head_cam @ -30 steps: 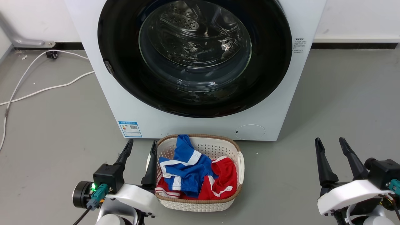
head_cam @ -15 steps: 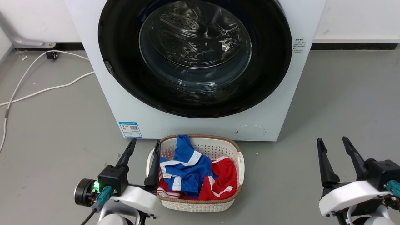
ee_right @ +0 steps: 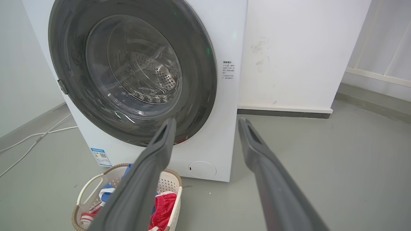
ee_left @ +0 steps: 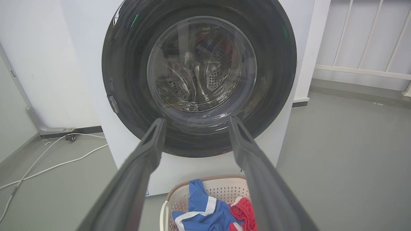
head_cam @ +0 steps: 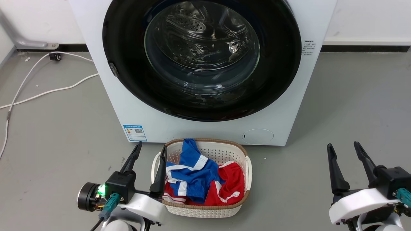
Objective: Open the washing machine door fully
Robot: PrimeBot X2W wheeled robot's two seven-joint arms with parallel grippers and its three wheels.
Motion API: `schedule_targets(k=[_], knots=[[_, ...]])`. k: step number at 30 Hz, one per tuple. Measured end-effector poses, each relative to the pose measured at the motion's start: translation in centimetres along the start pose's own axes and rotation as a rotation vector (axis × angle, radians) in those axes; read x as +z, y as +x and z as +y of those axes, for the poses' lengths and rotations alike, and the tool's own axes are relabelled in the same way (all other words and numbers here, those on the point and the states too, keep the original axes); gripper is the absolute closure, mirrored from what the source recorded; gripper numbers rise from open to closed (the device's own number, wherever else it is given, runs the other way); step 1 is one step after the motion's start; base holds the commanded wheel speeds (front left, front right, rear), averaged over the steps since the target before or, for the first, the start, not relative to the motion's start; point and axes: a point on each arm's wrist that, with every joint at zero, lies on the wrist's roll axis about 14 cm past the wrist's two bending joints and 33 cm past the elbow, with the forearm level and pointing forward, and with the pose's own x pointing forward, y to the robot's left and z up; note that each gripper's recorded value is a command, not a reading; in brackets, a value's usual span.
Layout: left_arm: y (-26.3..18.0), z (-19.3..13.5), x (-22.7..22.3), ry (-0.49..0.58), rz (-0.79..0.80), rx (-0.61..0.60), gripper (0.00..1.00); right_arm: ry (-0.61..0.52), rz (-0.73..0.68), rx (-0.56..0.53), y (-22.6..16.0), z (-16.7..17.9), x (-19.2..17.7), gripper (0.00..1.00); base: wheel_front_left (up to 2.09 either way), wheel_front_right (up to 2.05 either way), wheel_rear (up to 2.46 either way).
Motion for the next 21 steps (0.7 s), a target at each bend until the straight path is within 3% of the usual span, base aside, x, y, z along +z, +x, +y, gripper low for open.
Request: schedule_targets(k=[2,3,4,12,17,21], knots=[[0.0,0.0,0.0,0.001,0.0,0.0,0.0,0.003,0.0,-0.002,0.0,-0.1,0.0,0.0,0.0,0.0,0.0],[0.0,0.0,-0.1,-0.002,0.0,-0.001,0.0,0.014,0.0,-0.005,0.0,-0.2,0.0,0.56,0.0,0.0,0.0],[0.0,0.0,-0.1,-0.005,0.002,0.0,0.0,0.026,-0.009,-0.008,-0.1,-0.2,0.1,1.0,0.0,0.0,0.0],[-0.1,0.1,-0.4,-0.015,0.01,0.005,0.0,0.164,-0.042,-0.02,-0.1,-0.4,0.3,1.0,0.0,0.0,0.0],[-0.1,0.3,-0.3,-0.041,0.007,0.02,0.0,0.541,-0.021,-0.091,-0.2,-2.1,-1.0,1.0,0.0,0.0,0.0],[-0.1,0.4,-0.4,-0.05,0.009,0.028,0.0,0.777,-0.011,-0.169,-0.1,-4.4,-2.1,1.0,0.0,0.0,0.0]])
